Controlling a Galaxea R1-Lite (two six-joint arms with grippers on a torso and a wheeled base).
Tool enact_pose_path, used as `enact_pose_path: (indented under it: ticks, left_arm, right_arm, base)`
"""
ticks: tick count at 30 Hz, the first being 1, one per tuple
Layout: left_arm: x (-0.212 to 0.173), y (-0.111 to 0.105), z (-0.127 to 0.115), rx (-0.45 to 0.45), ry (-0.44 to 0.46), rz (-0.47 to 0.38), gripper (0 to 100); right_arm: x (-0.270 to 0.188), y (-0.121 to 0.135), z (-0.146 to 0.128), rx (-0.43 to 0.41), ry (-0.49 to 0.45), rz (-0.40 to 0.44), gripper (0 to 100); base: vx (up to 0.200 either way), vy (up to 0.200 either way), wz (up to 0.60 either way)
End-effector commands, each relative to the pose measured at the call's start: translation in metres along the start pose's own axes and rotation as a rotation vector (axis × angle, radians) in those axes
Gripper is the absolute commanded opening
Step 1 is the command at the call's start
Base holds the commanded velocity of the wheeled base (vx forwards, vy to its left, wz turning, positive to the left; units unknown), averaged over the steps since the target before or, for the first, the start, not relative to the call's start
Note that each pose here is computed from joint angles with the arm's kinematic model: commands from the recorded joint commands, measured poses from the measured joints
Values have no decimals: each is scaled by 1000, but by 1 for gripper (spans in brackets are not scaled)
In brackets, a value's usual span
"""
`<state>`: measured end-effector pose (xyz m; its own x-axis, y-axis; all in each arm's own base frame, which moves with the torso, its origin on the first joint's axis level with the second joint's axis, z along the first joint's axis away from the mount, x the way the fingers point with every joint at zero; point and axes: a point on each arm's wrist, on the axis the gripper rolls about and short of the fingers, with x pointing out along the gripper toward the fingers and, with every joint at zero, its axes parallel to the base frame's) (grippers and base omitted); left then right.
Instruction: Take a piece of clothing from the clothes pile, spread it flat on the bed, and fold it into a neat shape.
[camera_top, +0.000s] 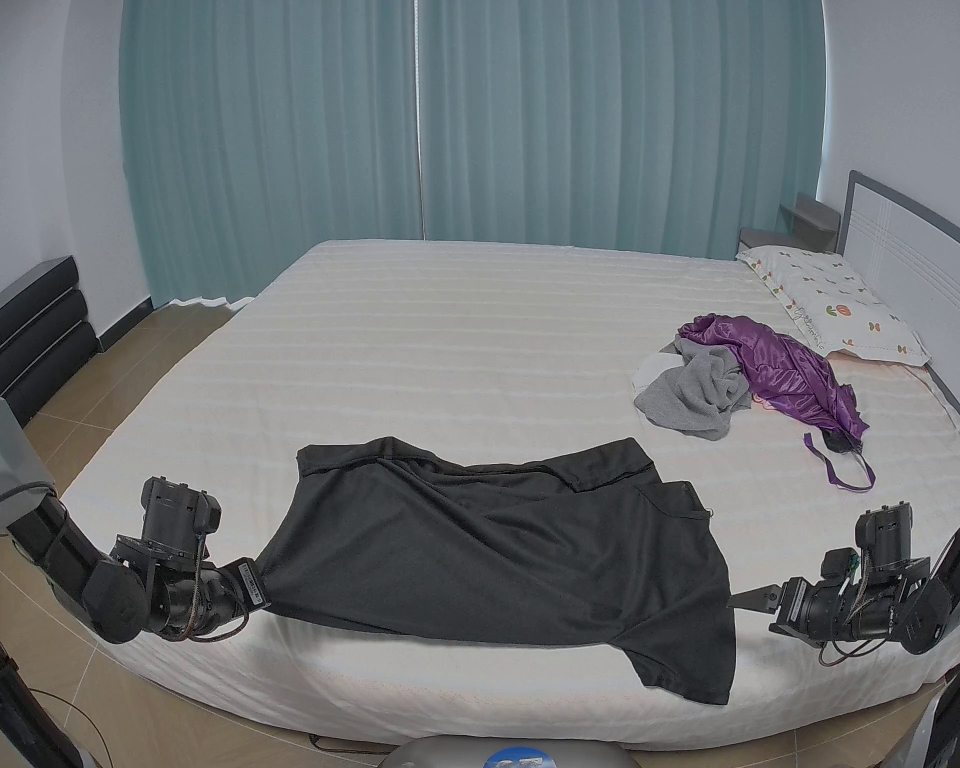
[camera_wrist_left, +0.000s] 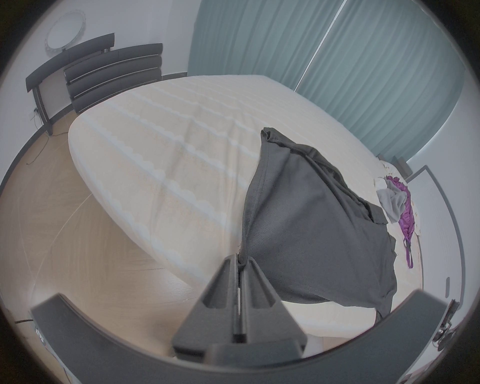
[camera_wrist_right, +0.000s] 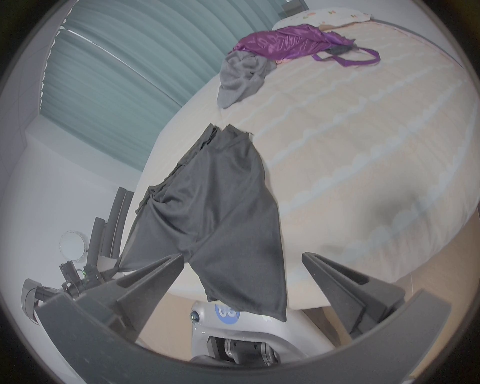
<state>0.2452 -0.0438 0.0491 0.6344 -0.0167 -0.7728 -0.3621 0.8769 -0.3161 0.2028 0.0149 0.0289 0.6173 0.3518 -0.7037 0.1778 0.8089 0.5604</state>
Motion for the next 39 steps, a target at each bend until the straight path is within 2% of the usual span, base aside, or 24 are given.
enact_pose_path:
  ticks: [1,2,3,11,17,22,28,34,39]
  left_arm:
    - [-3,1,-2,13,7,2,0]
    - [-2,0,-4,21,16,2,0]
    - [-2,0,-5,27,21,3,100]
    - [2,-4,1,11,4,-19,100]
    - [14,-10,6,-39,14,-80,100]
    - [20,-13,11,-88,-29,-141,100]
    - [27,-13,10,-102,-23,-135,100]
    - [27,-14,9,-108,-20,-137,100]
    - [31,-13,6,-104,-6,-126,100]
  right_arm:
    - [-4,3,9,-5,-51,13,100]
    - [-4,2,9,-1,-52,14,100]
    - [-5,0,9,9,-52,10,100]
    - [-6,-9,15,47,-71,-7,100]
    - [-5,-8,14,55,-43,32,100]
    - [-8,-8,13,65,-47,34,100]
    - [-6,-9,12,70,-40,27,100]
    - [-7,-10,11,73,-35,24,100]
    - [-7,-10,9,72,-28,22,100]
  base:
    - [0,0,0]
    - [0,0,0]
    - [0,0,0]
    - [0,0,0]
    - [0,0,0]
    - [0,0,0]
    - [0,0,0]
    - [200,0,0]
    - [0,0,0]
